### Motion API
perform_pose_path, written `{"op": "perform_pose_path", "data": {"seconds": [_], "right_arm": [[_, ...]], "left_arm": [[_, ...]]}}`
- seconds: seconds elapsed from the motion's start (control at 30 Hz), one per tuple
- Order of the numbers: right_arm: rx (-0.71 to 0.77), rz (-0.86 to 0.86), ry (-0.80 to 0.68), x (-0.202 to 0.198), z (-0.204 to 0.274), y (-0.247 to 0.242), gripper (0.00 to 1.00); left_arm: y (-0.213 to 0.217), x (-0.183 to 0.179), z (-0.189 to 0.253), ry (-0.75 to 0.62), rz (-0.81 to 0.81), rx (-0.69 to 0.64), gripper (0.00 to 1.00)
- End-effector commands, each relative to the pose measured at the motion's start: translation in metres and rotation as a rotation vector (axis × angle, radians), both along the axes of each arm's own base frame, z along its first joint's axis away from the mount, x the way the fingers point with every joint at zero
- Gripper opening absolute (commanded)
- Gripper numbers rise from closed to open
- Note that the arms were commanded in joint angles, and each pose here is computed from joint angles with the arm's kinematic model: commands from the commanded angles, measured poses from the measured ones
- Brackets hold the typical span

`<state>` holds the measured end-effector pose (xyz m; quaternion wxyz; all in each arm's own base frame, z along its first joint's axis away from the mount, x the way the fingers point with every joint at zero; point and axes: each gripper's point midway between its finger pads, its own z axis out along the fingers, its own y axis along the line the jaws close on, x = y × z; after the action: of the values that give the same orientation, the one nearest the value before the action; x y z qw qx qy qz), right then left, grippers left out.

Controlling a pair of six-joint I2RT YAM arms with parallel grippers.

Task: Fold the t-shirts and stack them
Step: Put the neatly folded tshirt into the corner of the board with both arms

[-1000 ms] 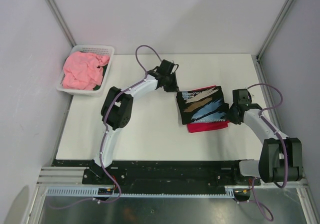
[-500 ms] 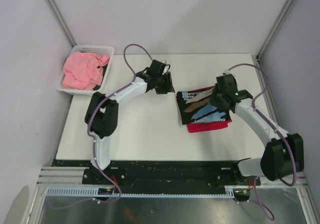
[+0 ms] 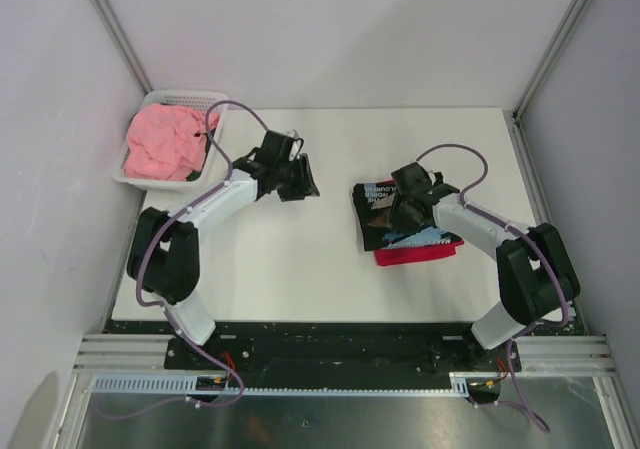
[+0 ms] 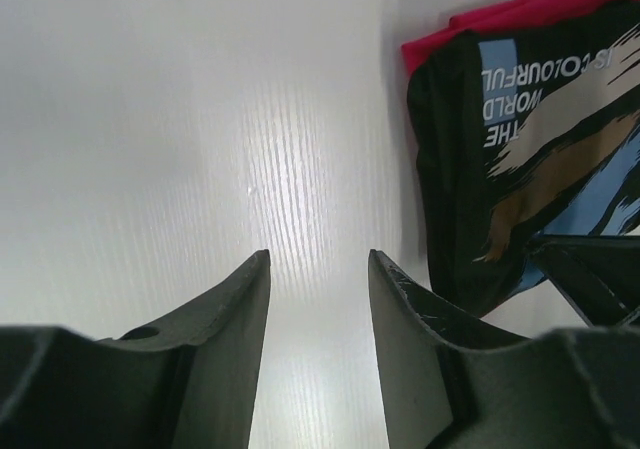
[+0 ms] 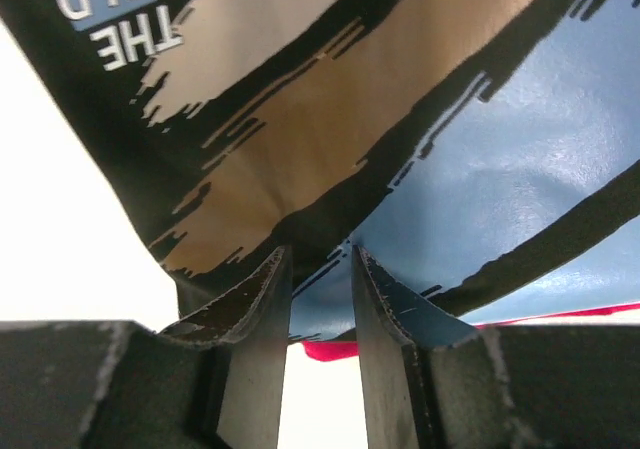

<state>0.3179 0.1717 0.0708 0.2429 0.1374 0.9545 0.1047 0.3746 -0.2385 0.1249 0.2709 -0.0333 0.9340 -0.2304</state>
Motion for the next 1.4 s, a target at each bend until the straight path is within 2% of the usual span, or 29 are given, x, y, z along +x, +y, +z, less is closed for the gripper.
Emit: {"op": "perform_pose_path", "data": {"seconds": [0.0,0.17,0.3,0.43,0.67,0.93,1.17,1.37], "right_arm": [[-0.029,-0.05,0.019,-0.007,-0.014,-0.008,0.35],[-0.012,-0.029,-0.087,-0.001,0.02,-0.004,0.41],[0.015,0.046,-0.169,0.014,0.049,0.016,0.47],[0.01,0.128,-0.211,0.038,0.058,0.044,0.5],[-0.068,0.266,-0.252,0.091,0.043,0.083,0.53],[-0.097,0.406,-0.204,0.114,0.008,0.131,0.54],[-0.162,0.371,-0.14,0.123,-0.027,0.124,0.54],[-0.163,0.27,-0.075,0.115,-0.048,0.093,0.53]], "left_arm": [[0.003,-0.009,0.019,-0.052,-0.043,-0.02,0.48],[0.007,-0.01,0.028,-0.07,-0.045,-0.03,0.48],[0.012,-0.01,0.036,-0.09,-0.044,-0.038,0.48],[0.02,-0.013,0.042,-0.105,-0.039,-0.042,0.49],[0.038,-0.023,0.047,-0.122,-0.032,-0.044,0.49],[0.049,-0.03,0.047,-0.124,-0.032,-0.037,0.49],[0.054,-0.033,0.047,-0.126,-0.032,-0.033,0.49],[0.055,-0.033,0.045,-0.12,-0.031,-0.034,0.49]]}}
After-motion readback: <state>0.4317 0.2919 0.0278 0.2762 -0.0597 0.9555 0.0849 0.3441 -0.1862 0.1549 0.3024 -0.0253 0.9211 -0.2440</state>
